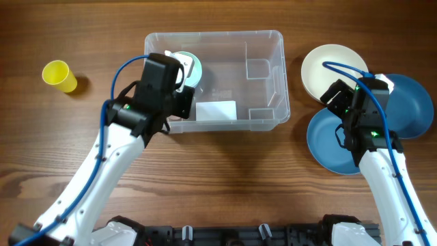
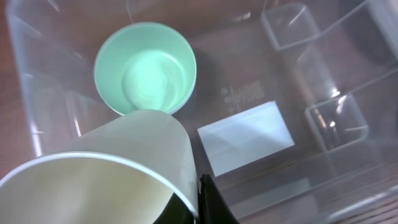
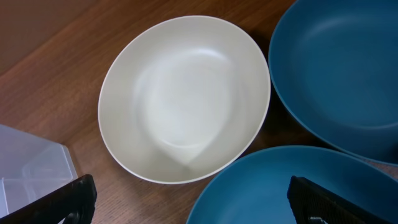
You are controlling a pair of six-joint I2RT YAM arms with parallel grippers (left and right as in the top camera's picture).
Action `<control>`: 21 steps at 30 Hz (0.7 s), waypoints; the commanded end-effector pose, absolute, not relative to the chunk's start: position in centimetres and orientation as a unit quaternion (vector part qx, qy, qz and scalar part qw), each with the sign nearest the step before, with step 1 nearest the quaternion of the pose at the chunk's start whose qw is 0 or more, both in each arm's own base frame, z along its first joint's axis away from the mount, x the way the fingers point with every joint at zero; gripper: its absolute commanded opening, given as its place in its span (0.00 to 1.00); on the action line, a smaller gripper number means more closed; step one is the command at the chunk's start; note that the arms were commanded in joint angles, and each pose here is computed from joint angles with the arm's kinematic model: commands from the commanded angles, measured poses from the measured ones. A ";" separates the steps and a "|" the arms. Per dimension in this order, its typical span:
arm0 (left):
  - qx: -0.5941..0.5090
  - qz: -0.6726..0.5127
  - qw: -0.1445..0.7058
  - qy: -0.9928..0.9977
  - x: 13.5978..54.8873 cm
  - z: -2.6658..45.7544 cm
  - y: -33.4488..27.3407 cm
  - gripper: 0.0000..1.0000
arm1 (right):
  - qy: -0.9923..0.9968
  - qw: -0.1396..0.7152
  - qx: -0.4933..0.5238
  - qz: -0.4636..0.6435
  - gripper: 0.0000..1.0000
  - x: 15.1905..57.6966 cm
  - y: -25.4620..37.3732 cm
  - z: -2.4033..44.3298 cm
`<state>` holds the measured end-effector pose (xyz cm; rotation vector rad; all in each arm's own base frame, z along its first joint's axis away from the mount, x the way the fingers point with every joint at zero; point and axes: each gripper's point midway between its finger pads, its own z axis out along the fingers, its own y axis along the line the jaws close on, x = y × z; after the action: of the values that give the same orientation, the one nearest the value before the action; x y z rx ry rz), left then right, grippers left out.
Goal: Pack container
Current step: 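Lift the cream cup and carry it into the clear box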
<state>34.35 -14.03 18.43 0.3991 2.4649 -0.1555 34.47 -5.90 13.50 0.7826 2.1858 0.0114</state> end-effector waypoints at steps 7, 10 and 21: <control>0.144 -0.019 0.273 0.951 34.5 15.4 -13.0 0.04 | 0.861 0.405 0.308 0.003 1.00 34.8 -6.1 14.1; 0.145 -0.016 0.263 0.954 34.3 14.9 -13.0 0.04 | 0.861 0.405 0.308 0.003 1.00 34.8 -6.1 14.1; 0.145 -0.014 0.254 0.956 34.2 14.4 -12.9 0.04 | 0.860 0.405 0.309 0.003 1.00 34.8 -6.1 14.1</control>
<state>34.36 -13.11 14.81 0.4038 2.5831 -0.0560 34.47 -5.90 13.50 0.7826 2.1858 0.0114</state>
